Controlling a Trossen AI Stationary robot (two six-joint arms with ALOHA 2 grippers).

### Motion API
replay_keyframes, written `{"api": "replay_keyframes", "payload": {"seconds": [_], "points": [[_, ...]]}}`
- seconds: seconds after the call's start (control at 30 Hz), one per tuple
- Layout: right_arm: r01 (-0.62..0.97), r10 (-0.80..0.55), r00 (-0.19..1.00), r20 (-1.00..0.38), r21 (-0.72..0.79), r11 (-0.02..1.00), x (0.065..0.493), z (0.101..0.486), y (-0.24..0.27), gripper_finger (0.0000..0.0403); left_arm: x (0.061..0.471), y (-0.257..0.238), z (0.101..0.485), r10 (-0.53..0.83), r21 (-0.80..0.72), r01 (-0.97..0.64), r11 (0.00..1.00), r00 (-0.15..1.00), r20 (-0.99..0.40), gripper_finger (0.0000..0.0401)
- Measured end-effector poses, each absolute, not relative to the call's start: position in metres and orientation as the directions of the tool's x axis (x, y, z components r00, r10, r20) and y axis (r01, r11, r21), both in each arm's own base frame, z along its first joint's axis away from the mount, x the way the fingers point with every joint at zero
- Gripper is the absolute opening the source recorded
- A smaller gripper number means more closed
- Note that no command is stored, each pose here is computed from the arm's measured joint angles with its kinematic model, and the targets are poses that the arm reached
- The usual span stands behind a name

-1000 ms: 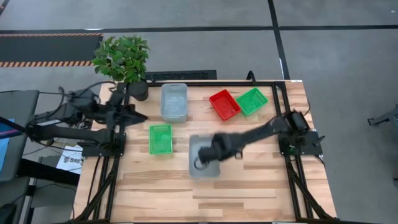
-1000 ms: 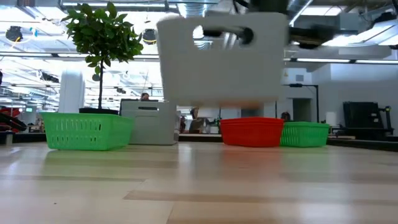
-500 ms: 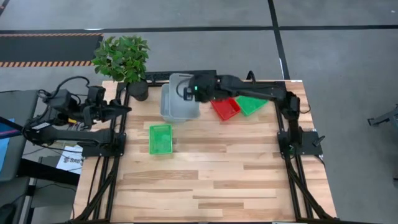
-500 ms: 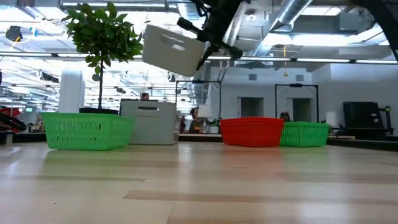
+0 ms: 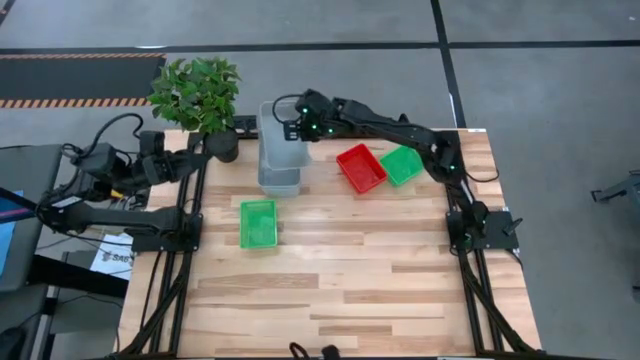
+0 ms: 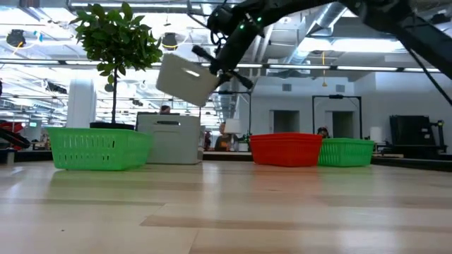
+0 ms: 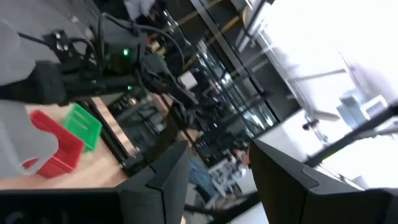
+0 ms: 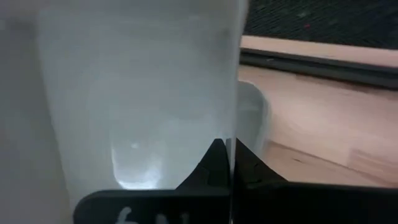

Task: Stack baskets by color
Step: Stack the bottom gray bin on the gray bins

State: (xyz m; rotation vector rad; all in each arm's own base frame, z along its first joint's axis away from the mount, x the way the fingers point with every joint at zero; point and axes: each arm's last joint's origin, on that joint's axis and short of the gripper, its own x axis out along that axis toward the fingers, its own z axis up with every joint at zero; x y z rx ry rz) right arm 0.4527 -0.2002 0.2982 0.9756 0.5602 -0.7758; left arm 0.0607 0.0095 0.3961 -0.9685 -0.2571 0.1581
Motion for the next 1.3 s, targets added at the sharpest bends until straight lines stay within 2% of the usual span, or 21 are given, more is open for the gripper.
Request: {"api": "replay_keyframes", "payload": {"seconds": [0.2, 0.5, 0.77, 1.3], "points": [[0.804, -0.285, 0.578, -0.765, 0.475, 0.357, 0.465, 0.278, -0.209, 0.0000, 0.060, 0.012, 0.395, 0.322, -0.835, -0.066, 0.547, 0.937, 0.136, 0.0155], [0.814, -0.256, 0.556, -0.791, 0.455, 0.363, 0.480, 0.253, -0.201, 0.0000, 0.060, 0.013, 0.395, 0.350, -0.822, -0.095, 0.561, 0.927, 0.132, 0.0155], [0.854, -0.332, 0.499, -0.800, 0.391, 0.342, 0.480, 0.251, -0.199, 0.0001, 0.060, 0.013, 0.395, 0.367, -0.823, -0.107, 0.558, 0.921, 0.128, 0.0155], [0.861, -0.316, 0.489, -0.813, 0.393, 0.323, 0.482, 0.250, -0.189, 0.0015, 0.060, 0.014, 0.394, 0.383, -0.824, -0.122, 0.554, 0.916, 0.122, 0.0155]]}}
